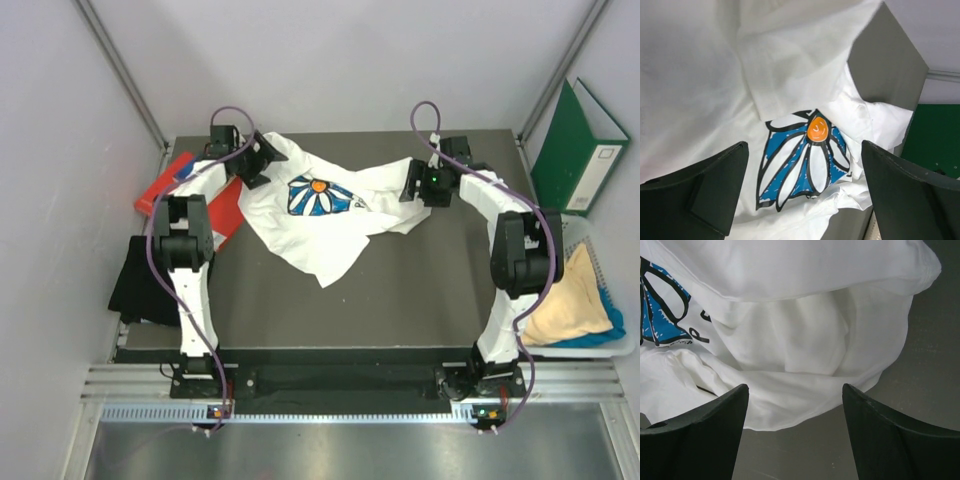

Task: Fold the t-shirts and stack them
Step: Flatten out the tshirt

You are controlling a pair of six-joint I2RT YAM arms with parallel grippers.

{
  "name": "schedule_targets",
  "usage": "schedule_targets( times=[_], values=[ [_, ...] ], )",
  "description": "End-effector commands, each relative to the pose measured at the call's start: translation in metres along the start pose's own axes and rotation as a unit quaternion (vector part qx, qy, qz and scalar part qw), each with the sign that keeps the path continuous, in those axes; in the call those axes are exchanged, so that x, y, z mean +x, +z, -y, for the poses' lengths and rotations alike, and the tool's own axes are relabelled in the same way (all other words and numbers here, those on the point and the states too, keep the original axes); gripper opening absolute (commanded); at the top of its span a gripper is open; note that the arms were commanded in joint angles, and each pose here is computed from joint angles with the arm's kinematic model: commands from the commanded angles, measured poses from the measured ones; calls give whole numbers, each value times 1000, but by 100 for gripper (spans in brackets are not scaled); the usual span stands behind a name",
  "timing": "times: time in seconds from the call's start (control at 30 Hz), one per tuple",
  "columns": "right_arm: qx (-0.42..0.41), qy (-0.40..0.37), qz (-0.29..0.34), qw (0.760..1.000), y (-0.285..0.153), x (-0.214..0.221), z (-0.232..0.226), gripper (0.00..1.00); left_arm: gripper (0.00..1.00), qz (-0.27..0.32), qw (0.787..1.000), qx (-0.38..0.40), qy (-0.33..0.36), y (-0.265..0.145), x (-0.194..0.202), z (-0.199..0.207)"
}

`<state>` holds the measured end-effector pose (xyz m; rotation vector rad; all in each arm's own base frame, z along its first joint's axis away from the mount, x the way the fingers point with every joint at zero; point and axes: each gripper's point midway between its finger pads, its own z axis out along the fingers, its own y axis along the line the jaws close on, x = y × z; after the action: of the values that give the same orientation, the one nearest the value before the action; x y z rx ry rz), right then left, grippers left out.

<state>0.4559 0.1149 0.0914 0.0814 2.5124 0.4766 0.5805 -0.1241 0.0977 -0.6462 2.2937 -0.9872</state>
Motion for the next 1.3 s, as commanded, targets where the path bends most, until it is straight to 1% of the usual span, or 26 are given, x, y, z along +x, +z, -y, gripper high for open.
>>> schedule_targets(
  times=[0.0,0.2,0.43,0.57,0.7,0.73,0.8,0.83,0.87,0.97,1.13,1.27],
  values=[
    [-14,-8,44,999,-17,-30,-8,75,99,51,997,26,54,-19,-16,31],
    [-4,-12,49,999,-21,-37,-5,75,95,31,998,11,54,12,-5,22],
    [4,-7,56,998,-27,-41,2,75,92,28,998,2,55,31,-2,14],
    [11,-3,57,998,-30,-43,10,76,87,31,998,0,53,41,-3,10],
    [13,1,58,998,-31,-45,13,76,75,36,998,1,53,49,-8,10],
    [15,1,58,998,-31,-45,13,75,66,38,998,3,53,50,-11,11],
    [16,3,61,998,-32,-47,15,76,54,38,998,9,54,54,-14,15],
    [18,4,62,998,-32,-47,16,75,40,37,998,11,54,56,-14,14],
    [19,5,62,998,-33,-48,17,75,31,36,998,11,53,58,-14,13],
    [31,10,69,997,-37,-51,23,76,0,42,997,13,55,55,-20,16],
    [50,54,85,994,-43,-58,43,76,0,62,996,18,59,39,-32,23],
    [41,107,103,988,-43,-66,68,77,0,88,993,32,76,13,-48,46]
  ],
)
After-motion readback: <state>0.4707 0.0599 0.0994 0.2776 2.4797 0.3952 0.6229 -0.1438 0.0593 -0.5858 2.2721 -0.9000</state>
